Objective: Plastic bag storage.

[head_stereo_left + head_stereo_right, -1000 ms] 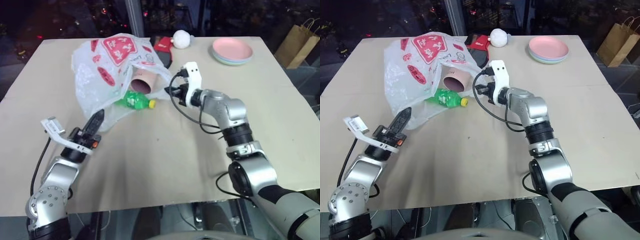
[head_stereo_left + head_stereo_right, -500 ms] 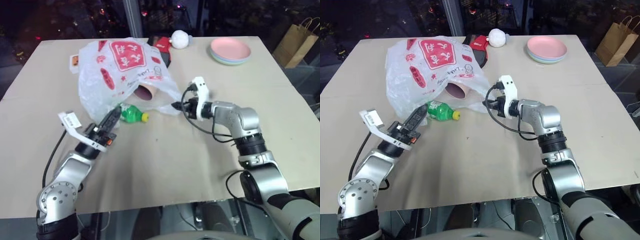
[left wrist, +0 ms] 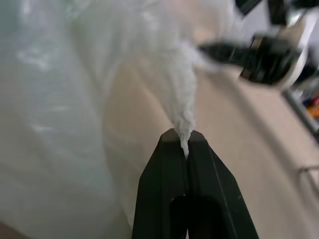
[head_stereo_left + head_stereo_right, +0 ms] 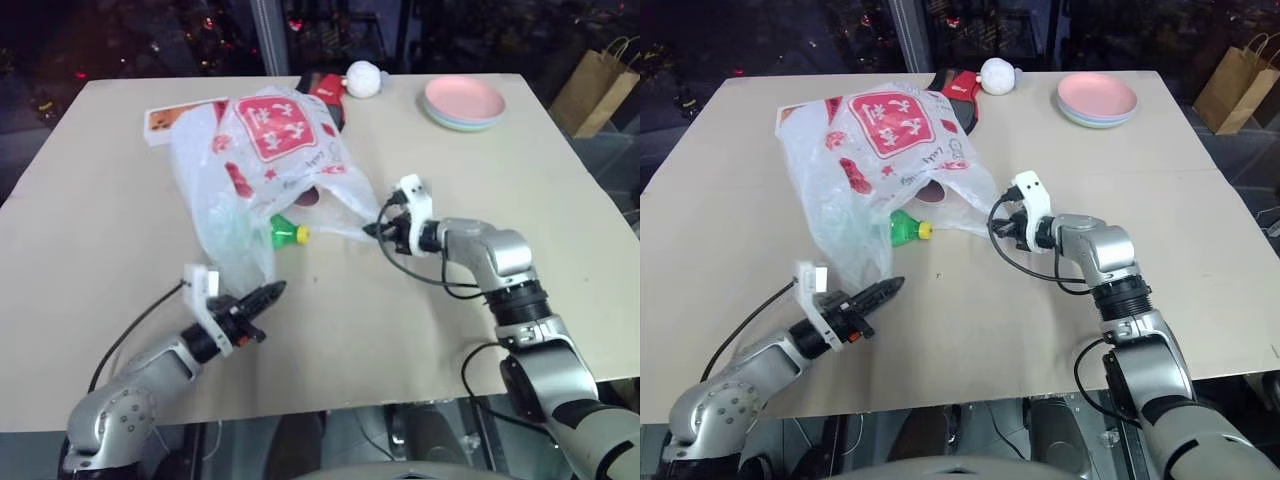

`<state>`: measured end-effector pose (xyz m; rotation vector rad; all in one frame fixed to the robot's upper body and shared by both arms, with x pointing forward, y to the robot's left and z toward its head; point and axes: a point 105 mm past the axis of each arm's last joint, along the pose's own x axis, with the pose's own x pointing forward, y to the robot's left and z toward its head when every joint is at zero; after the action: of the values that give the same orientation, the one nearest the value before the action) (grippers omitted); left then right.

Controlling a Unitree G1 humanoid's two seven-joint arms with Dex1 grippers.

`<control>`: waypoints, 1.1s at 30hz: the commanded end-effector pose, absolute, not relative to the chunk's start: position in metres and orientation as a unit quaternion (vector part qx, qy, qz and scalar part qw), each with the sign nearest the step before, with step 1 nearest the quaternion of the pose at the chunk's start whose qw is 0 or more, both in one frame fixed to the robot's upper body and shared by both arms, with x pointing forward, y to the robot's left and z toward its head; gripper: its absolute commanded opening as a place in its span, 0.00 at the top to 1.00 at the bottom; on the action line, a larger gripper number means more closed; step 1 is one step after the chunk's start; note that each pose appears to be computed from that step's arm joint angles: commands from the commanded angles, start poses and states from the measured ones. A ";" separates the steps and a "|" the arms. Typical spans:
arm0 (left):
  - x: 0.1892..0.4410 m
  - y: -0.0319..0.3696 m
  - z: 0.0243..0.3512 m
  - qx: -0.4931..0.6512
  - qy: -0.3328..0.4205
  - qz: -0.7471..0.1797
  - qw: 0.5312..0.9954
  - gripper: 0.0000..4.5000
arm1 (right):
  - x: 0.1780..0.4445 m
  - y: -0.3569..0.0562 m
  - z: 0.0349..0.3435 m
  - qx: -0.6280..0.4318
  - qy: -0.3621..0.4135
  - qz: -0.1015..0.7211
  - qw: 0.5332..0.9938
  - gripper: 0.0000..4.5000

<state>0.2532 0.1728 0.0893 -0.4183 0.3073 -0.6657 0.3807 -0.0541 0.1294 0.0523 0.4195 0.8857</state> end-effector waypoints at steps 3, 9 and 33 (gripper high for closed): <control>0.277 0.151 0.111 -0.190 0.098 -0.340 0.916 1.00 | 0.399 -0.087 0.189 0.037 0.120 0.393 0.911 0.99; 0.298 0.116 0.169 -0.248 0.017 -0.390 0.887 1.00 | 0.399 -0.102 0.261 0.061 0.041 0.406 0.911 0.99; 0.297 0.147 0.326 -0.412 -0.200 -0.397 0.795 1.00 | 0.387 -0.131 0.360 0.077 -0.078 0.408 0.906 0.99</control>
<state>0.3069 0.1340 0.2983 -0.8747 -0.3110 -0.8382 0.3967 -0.1190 0.3254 0.1537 -0.0405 0.8385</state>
